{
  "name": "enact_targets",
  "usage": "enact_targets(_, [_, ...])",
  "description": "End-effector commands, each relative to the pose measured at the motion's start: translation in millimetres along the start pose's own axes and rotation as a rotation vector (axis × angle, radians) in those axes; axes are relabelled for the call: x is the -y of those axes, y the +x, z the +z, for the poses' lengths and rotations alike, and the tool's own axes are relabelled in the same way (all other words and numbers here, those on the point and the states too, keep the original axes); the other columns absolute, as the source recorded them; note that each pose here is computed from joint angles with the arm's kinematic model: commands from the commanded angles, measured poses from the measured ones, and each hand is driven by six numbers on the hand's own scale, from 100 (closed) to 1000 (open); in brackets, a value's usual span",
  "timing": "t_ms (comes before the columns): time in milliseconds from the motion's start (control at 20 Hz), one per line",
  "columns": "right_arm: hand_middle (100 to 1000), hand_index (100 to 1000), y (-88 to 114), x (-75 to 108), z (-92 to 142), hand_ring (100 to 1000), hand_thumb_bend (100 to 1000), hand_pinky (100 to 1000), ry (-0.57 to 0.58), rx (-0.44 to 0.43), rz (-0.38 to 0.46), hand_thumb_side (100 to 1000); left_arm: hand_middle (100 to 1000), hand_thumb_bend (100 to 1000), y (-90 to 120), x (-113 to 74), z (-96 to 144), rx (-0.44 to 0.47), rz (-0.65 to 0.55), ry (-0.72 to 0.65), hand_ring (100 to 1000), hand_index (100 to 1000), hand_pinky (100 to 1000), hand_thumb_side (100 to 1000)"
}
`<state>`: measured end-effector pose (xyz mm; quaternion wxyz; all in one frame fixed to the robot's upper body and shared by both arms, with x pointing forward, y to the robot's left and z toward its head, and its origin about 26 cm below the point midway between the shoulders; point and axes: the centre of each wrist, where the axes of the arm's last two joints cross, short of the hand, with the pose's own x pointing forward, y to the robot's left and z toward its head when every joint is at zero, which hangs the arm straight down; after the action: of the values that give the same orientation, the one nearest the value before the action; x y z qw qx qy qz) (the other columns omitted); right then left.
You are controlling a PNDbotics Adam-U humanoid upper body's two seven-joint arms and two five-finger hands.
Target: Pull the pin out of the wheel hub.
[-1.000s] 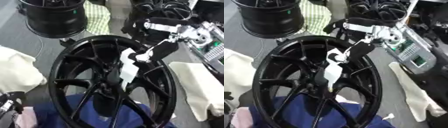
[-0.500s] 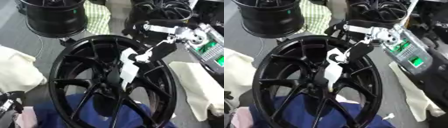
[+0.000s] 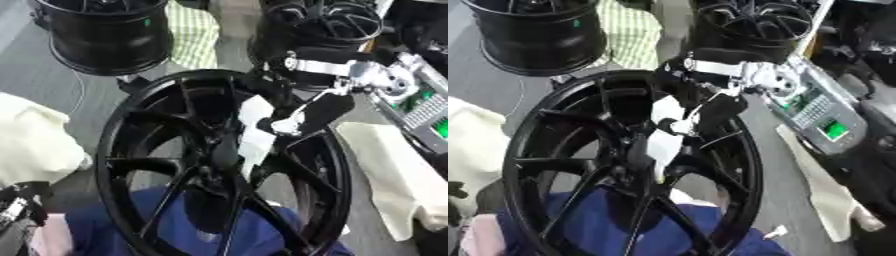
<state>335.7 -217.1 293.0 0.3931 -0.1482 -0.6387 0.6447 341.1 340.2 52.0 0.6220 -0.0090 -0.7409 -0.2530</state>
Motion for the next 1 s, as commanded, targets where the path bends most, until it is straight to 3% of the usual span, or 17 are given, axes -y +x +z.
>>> enact_targets(50, [792, 864, 6.2, 10.0, 11.9, 422, 345, 421, -0.005, -0.017, 0.046, 301, 635, 100, 7.6, -5.9, -0.2, 0.021, -0.025, 0.008, 478, 785, 465, 709])
enact_targets(350, [783, 857, 14.7, 8.7, 17.2, 361, 353, 406, 0.017, -0.021, 0.056, 290, 636, 100, 6.4, -6.4, 1.6, 0.016, -0.025, 0.011, 478, 785, 465, 710])
enact_targets(600, [787, 860, 19.9, 5.9, 17.7, 381, 348, 431, 0.049, -0.019, 0.06, 288, 637, 100, 6.3, -6.3, 1.6, 0.016, -0.024, 0.011, 478, 786, 465, 710])
enact_targets(700, [787, 859, 19.8, 4.9, 16.7, 396, 298, 445, 0.056, -0.026, 0.061, 355, 637, 100, 6.4, -6.3, 1.6, 0.016, -0.024, 0.011, 478, 786, 465, 710])
enact_targets(1000, [808, 859, 17.4, -0.6, 10.4, 441, 296, 472, 0.081, -0.039, 0.063, 347, 638, 100, 6.9, -6.3, 1.2, 0.018, -0.024, 0.01, 478, 786, 466, 710])
